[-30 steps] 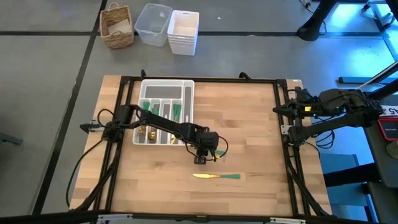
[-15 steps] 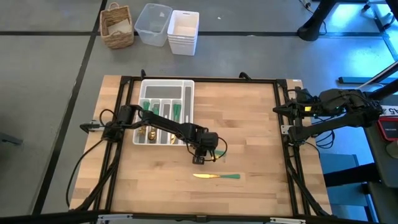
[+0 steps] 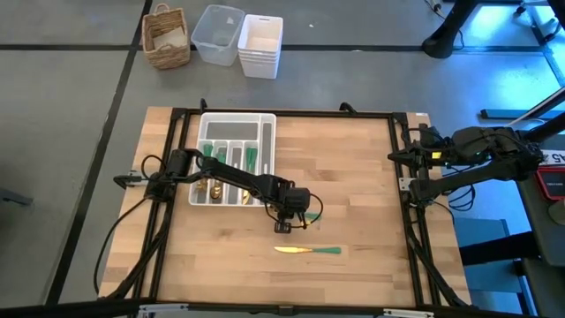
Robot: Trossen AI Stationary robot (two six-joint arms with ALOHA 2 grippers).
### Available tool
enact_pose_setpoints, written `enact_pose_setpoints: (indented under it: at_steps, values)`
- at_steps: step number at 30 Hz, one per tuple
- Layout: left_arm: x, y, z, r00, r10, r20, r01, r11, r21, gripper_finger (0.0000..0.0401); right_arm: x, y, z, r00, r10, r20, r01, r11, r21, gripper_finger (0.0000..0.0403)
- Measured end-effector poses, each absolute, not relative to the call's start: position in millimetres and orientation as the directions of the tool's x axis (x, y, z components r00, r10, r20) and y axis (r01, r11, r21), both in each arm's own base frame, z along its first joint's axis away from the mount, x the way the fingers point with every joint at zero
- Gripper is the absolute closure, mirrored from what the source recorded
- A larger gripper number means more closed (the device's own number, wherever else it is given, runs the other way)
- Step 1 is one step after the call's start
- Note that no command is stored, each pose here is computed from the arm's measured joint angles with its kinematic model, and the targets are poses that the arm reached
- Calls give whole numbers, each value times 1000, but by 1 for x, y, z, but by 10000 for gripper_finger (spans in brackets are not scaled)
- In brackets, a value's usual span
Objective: Sort silverware
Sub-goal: Put the green knife into the white silverware tray
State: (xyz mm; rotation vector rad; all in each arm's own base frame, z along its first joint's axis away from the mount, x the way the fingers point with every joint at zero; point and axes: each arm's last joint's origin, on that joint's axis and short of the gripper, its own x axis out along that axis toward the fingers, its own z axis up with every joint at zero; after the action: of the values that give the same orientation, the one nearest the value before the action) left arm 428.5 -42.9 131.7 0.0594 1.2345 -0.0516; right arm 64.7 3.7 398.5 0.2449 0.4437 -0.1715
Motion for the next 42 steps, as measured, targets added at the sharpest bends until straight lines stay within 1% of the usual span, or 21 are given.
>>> enact_pose_setpoints:
  at_steps: [5, 12, 19, 25, 28, 33, 38, 42]
  values:
    - [428, -45, 131, 328, -21, -944, 71, 997, 3, 374, 65, 4, 399, 890, -110, -443, 217, 956, 197, 397]
    - [429, -46, 132, 332, -112, -937, 7, 993, -117, 378, 65, 4, 399, 890, -110, -443, 216, 956, 197, 397]
    - [433, -51, 133, 355, -275, -894, -8, 955, -297, 374, 65, 4, 398, 888, -111, -446, 217, 956, 195, 397]
    - [438, -44, 133, 374, -390, -842, -80, 890, -448, 378, 64, 4, 398, 887, -107, -448, 214, 957, 196, 397]
    - [439, -38, 135, 387, -397, -832, -113, 875, -470, 379, 64, 4, 398, 888, -84, -451, 195, 959, 206, 397]
    - [443, -25, 137, 421, -430, -799, -181, 823, -538, 399, 64, 6, 398, 889, -46, -455, 152, 968, 199, 397]
    - [448, -15, 140, 469, -455, -757, -211, 775, -596, 399, 64, 6, 398, 889, -32, -456, 130, 974, 184, 397]
    - [449, -12, 141, 478, -453, -752, -219, 768, -602, 400, 64, 6, 397, 885, -33, -464, 131, 975, 180, 397]
